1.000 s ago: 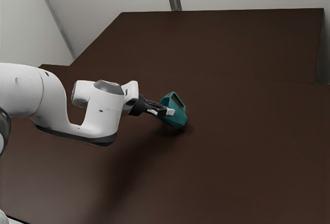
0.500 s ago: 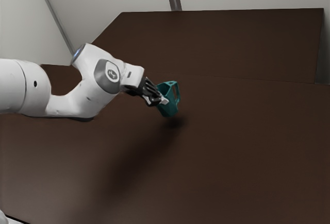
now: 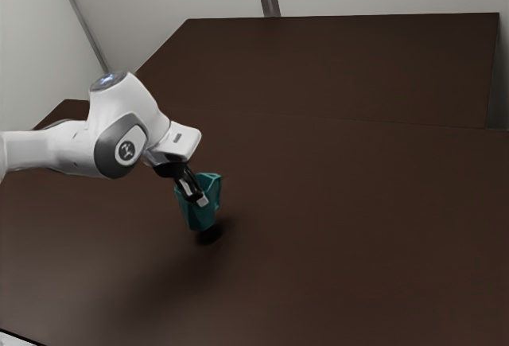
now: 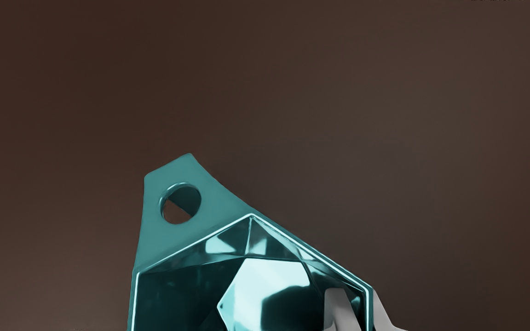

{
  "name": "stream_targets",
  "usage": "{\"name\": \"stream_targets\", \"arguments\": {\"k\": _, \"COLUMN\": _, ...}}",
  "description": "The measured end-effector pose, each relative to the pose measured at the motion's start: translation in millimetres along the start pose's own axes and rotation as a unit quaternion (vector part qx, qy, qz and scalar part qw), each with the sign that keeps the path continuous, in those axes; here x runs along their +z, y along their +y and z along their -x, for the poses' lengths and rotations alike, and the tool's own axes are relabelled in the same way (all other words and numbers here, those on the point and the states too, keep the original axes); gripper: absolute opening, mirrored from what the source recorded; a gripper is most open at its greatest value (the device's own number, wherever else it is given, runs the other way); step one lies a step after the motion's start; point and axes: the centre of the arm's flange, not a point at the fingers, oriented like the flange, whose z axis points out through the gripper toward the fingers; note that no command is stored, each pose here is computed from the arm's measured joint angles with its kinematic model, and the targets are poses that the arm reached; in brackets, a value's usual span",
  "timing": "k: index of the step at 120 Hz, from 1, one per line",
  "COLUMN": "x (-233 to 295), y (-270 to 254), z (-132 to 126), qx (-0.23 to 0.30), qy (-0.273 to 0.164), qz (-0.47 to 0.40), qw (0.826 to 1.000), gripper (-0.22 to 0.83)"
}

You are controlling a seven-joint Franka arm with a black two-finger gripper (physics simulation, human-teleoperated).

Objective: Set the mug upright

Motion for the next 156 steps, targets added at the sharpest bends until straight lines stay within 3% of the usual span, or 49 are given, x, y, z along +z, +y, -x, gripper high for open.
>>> {"name": "stream_targets", "arguments": {"k": 57, "x": 16, "y": 7, "z": 14, "qx": -0.137, "qy": 0.032, "qz": -0.043, "qw": 0.989, "gripper": -0.17}}
{"name": "stream_targets", "arguments": {"k": 124, "x": 34, "y": 4, "z": 14, "qx": -0.221, "qy": 0.022, "qz": -0.037, "qw": 0.974, "gripper": -0.17}}
{"name": "stream_targets", "arguments": {"k": 156, "x": 35, "y": 4, "z": 13, "qx": -0.241, "qy": 0.020, "qz": -0.034, "qw": 0.970, "gripper": -0.03}}
